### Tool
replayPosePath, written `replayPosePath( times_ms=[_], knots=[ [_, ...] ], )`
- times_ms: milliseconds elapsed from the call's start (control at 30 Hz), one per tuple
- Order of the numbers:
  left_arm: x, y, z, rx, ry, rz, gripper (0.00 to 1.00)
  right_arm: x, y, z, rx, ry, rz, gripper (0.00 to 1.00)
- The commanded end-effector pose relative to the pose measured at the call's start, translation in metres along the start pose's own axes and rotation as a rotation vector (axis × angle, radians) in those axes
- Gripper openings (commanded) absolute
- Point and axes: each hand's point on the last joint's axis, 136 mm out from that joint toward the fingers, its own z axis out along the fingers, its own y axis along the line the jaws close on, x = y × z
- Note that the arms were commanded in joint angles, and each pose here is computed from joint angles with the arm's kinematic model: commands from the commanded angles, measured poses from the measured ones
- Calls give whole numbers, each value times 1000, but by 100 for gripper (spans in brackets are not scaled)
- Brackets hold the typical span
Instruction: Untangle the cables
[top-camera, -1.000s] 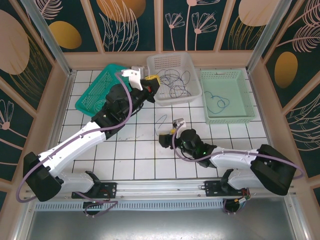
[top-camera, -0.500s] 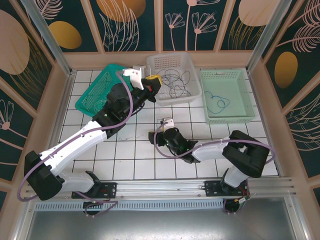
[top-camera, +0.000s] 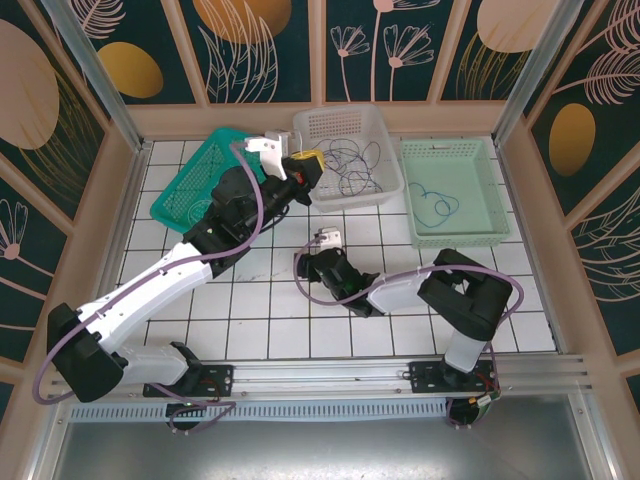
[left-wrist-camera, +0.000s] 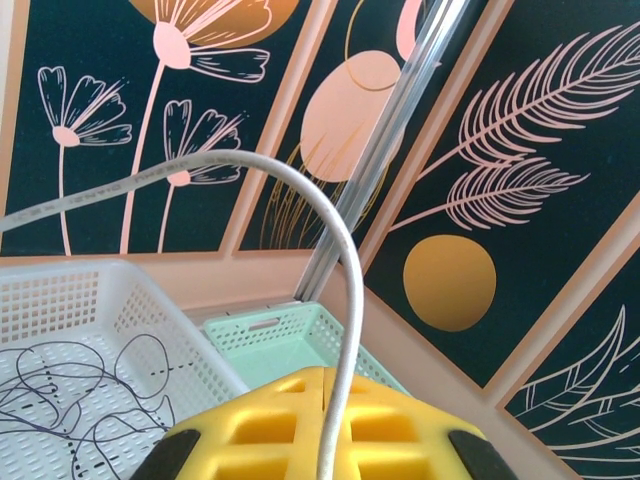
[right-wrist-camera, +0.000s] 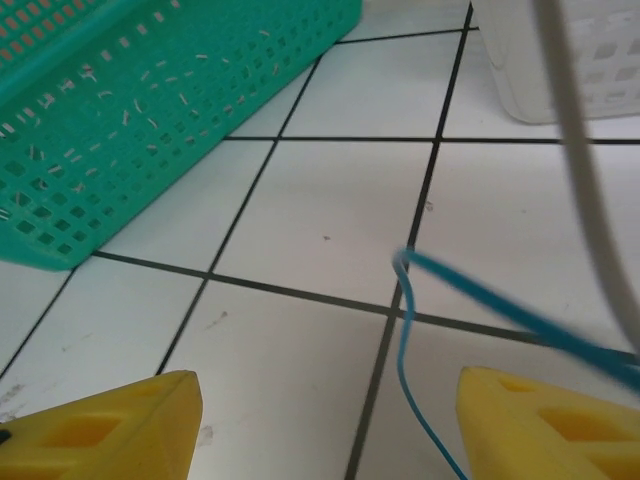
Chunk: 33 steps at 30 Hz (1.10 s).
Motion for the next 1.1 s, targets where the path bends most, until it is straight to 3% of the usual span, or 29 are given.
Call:
replayPosePath(
  times_ms=[0, 267, 400, 533, 733, 800, 867, 1067],
  knots=[
    [-24, -14, -8, 50, -62, -18, 3, 2, -16, -6, 46, -15, -16, 70],
    [-24, -22, -8, 97, -56, -44, 2, -13, -3, 23, 1, -70, -88, 75],
    [-23, -23, -10, 104, -59, -57, 2, -11, -14, 34, 28, -66, -89, 73],
    [-22, -24, -9, 117, -61, -70, 1, -12, -16, 40, -15, -89, -83, 59],
    [-34, -23, -15, 90, -93, -53, 1, 8, 1, 46, -151, -28, -142, 17],
    [-42, -20, -20, 58, -111, -30, 2, 17, 1, 43, -179, 10, -138, 7],
    [-53, -15, -27, 6, -132, 13, 3, 28, -3, 37, -183, 45, -138, 1],
    [-97, -3, -52, -148, -216, 143, 5, 55, -23, 8, -171, 134, -115, 0]
  ],
)
